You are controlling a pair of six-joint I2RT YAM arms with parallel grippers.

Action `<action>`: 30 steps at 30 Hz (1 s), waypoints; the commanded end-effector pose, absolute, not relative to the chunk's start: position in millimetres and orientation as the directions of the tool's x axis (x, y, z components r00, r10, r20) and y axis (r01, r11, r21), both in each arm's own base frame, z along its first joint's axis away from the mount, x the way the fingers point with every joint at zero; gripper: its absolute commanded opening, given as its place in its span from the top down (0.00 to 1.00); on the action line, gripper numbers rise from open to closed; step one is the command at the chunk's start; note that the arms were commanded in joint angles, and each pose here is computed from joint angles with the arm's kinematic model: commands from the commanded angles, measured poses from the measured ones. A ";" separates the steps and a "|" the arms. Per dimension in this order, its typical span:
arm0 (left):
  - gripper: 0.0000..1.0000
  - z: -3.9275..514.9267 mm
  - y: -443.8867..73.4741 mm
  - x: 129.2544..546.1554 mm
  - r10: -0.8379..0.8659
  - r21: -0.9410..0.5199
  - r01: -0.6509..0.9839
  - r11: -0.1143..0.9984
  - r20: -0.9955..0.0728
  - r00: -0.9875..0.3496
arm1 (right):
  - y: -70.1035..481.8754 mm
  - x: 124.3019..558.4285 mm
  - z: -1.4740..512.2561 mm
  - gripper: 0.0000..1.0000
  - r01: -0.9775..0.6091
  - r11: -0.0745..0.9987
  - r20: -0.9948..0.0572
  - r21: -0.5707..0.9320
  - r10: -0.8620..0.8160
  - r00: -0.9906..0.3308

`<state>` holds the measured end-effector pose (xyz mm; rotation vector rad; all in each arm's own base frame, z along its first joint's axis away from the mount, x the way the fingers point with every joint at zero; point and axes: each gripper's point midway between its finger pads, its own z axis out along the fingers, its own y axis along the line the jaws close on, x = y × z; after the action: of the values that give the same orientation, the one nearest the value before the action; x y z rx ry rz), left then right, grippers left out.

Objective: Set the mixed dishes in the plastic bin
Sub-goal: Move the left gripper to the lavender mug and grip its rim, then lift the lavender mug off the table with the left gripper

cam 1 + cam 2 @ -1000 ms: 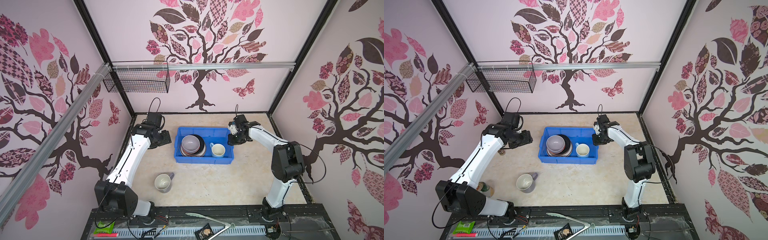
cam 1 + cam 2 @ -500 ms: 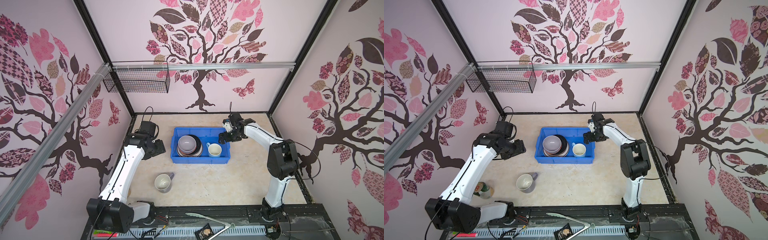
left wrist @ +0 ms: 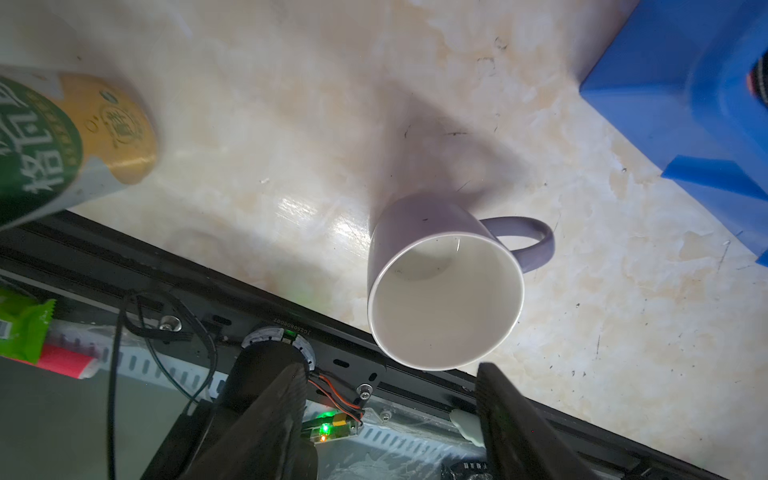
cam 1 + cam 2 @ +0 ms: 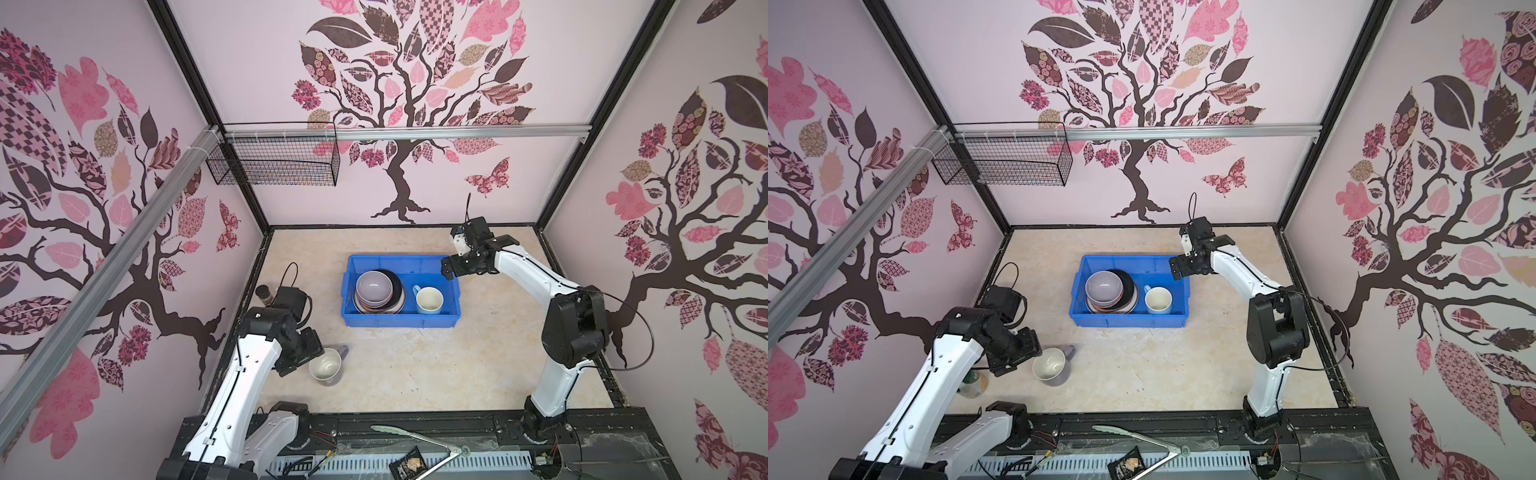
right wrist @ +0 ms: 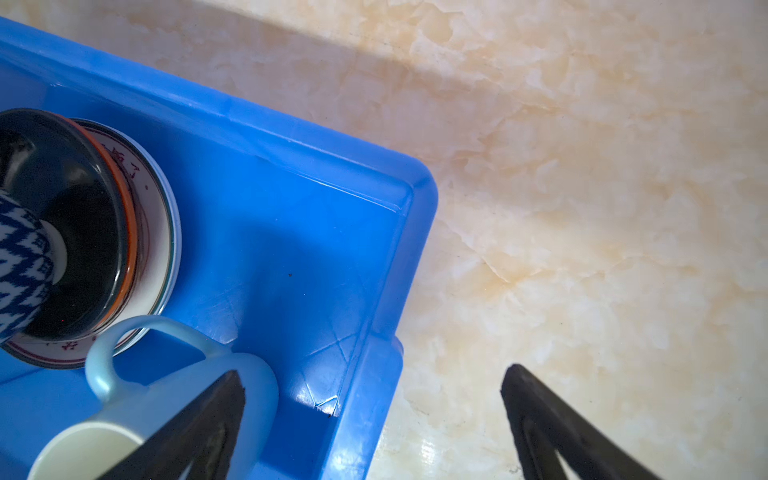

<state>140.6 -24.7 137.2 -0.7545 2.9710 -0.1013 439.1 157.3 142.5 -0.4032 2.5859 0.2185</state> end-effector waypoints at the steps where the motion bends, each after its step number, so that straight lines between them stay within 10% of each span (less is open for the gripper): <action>1: 0.32 120.3 -32.2 130.5 -0.526 -0.114 -0.521 0.846 -0.018 -0.850 | 153.4 440.4 172.2 0.01 -0.329 0.942 -0.566 0.058 -0.241 -0.789; 23: 0.44 82.9 -38.7 163.0 -0.530 -0.059 -0.530 0.846 0.013 -0.848 | 125.2 421.0 176.9 0.00 -0.276 0.959 -0.581 0.068 -0.186 -0.792; 30: 0.64 75.3 -41.8 166.0 -0.524 -0.043 -0.526 0.849 0.050 -0.850 | 109.2 418.3 173.5 0.01 -0.243 0.966 -0.578 0.087 -0.149 -0.802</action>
<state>150.8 -37.2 68.7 -0.8864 3.0930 -0.0441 417.9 113.9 150.7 -0.2975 2.5715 0.1935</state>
